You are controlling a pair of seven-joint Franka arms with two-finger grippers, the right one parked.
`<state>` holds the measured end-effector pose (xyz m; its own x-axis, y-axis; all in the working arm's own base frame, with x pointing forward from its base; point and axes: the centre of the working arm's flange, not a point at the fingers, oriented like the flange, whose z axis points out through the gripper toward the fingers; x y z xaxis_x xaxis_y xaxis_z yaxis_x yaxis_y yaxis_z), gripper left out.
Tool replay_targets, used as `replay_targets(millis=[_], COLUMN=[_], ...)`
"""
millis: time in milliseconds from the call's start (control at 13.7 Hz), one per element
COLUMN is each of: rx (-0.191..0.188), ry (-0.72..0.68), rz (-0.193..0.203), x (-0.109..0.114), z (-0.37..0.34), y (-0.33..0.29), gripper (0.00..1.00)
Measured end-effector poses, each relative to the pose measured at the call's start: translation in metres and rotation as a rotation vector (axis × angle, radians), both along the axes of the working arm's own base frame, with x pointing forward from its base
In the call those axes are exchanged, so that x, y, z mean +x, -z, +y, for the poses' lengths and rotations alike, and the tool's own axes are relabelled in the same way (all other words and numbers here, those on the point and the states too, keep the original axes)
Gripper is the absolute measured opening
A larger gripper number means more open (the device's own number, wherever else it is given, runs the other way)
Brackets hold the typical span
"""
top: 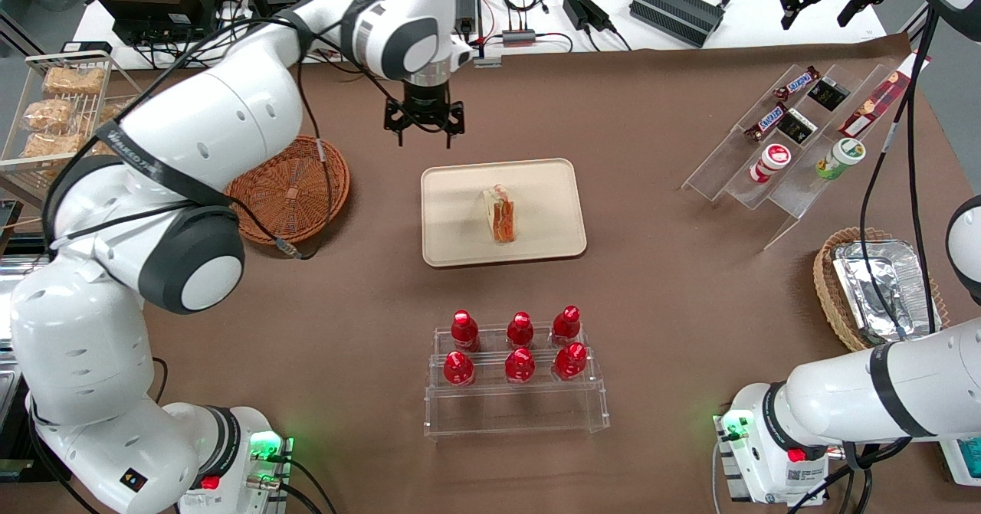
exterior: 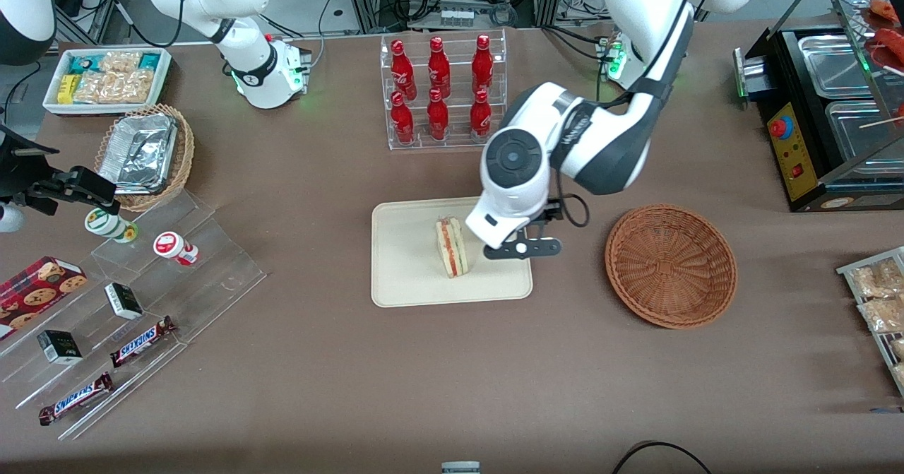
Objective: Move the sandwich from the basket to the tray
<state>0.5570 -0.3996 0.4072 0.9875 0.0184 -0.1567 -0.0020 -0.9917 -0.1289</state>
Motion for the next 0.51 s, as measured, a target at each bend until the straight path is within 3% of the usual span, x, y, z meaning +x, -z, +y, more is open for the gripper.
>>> replay_targets(millis=[512], rx=[-0.037], ry=[0.105], rz=[0.054], x=[0.008], z=[0.095], y=[-0.034], gripper=[1.00])
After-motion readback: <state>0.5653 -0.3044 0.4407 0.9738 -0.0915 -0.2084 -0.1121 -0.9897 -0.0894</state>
